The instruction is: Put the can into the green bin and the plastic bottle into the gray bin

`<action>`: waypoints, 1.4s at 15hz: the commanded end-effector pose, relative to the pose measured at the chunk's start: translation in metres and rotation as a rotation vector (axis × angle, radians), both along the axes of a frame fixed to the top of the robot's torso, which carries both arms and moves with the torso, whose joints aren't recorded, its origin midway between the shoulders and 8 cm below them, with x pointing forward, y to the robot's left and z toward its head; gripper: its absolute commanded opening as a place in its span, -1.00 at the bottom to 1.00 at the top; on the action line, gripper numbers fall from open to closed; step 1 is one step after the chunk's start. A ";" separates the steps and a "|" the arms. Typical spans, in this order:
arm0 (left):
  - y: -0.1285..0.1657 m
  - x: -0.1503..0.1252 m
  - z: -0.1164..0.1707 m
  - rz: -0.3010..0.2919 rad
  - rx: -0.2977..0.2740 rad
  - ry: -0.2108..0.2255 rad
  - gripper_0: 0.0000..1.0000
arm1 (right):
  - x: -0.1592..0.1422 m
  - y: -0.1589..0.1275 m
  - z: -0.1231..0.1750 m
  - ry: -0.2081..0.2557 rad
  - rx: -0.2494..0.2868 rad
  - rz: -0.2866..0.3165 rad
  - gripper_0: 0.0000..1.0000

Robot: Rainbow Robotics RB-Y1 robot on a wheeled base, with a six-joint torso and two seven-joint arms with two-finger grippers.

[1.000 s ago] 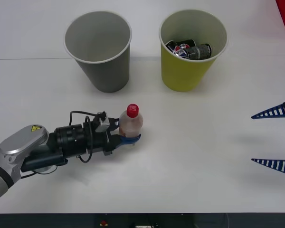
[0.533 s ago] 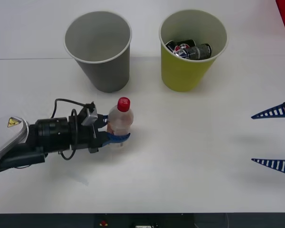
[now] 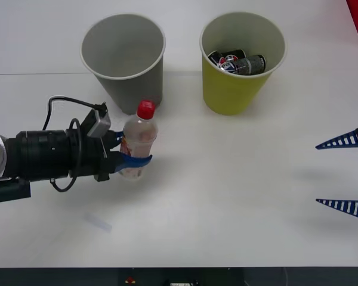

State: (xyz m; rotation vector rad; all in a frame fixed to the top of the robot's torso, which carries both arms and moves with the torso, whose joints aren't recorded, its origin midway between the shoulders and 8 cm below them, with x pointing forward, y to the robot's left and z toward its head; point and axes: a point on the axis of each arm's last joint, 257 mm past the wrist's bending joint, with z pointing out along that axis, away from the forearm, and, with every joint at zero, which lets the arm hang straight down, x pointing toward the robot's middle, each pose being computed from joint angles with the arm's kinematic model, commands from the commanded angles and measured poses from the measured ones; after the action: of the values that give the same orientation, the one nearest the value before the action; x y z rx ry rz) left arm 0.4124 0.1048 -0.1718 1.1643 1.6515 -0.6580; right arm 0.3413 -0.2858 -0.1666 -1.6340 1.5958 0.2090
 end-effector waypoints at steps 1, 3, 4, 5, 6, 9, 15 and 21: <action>0.010 -0.004 0.016 0.034 0.039 0.031 -1.00 | 0.000 0.000 0.000 0.000 0.000 0.000 1.00; 0.018 -0.004 0.032 0.074 0.053 0.053 -1.00 | 0.000 0.000 0.000 0.000 0.000 0.000 1.00; 0.023 -0.003 0.040 0.098 0.067 0.052 -1.00 | 0.000 0.000 0.000 0.000 0.000 0.000 1.00; 0.027 -0.003 0.052 0.131 0.086 0.046 -1.00 | 0.000 0.000 0.000 0.000 0.000 0.000 1.00; 0.029 -0.004 0.061 0.160 0.093 0.054 -1.00 | 0.000 0.000 0.000 0.000 0.000 0.000 1.00; 0.034 -0.004 0.085 0.230 0.106 0.061 -1.00 | 0.000 0.000 0.000 0.000 0.000 0.000 1.00; 0.072 0.019 0.135 0.256 0.329 0.043 -1.00 | 0.000 0.000 0.000 0.000 0.000 0.000 1.00; 0.088 0.051 0.176 0.284 0.417 0.080 -1.00 | 0.000 0.000 0.000 0.000 0.000 0.000 1.00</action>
State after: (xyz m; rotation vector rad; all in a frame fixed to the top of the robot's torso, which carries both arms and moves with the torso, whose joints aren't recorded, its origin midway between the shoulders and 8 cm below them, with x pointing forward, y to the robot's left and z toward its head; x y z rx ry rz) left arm 0.4569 0.1941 -0.0020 1.1657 2.0334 -0.1855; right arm 0.3413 -0.2858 -0.1666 -1.6340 1.5958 0.2090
